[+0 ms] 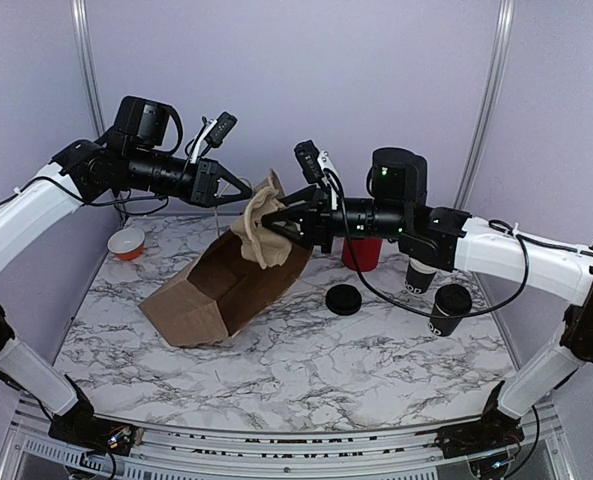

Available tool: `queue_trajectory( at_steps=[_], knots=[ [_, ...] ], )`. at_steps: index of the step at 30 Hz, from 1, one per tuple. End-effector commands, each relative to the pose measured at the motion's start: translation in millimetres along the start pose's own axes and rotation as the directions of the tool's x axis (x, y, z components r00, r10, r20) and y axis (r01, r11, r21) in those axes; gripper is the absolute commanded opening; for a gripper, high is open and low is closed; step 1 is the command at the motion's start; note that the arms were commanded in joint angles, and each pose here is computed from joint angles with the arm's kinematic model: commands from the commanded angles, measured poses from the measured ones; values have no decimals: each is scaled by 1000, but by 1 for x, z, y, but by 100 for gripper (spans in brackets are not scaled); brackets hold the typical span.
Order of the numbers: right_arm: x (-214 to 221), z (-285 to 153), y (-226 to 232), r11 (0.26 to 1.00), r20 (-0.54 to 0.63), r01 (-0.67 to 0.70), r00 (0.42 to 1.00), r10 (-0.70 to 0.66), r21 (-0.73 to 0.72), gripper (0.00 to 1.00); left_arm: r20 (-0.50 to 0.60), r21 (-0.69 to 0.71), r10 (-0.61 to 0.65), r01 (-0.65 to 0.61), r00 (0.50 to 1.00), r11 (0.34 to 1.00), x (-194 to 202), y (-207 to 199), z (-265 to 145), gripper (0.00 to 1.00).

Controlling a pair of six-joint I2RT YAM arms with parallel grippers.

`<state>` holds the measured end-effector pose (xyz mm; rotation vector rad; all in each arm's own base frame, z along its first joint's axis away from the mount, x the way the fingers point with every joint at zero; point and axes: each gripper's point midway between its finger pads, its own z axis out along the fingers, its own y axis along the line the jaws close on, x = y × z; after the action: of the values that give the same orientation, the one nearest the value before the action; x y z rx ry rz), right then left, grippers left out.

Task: Pack the takeout coffee

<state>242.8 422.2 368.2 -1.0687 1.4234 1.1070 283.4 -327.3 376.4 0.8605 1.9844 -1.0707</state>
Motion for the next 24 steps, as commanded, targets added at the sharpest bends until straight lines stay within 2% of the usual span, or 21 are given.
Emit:
queue_trajectory(
  at_steps=[1, 12, 24],
  knots=[
    [-6, 4, 17, 992, 41, -17, 999, 23, -123, 39, 61, 30, 18, -20, 998, 999, -13, -12, -10, 0],
    [24, 2, 13, 991, -8, -91, 996, 91, -93, 39, 92, 26, -14, 12, 996, 1000, -20, -9, -7, 0],
    [58, 19, -22, 988, -132, -142, 980, 149, 63, 37, 106, 104, -29, 18, 994, 994, -23, -24, -7, 0]
  ],
)
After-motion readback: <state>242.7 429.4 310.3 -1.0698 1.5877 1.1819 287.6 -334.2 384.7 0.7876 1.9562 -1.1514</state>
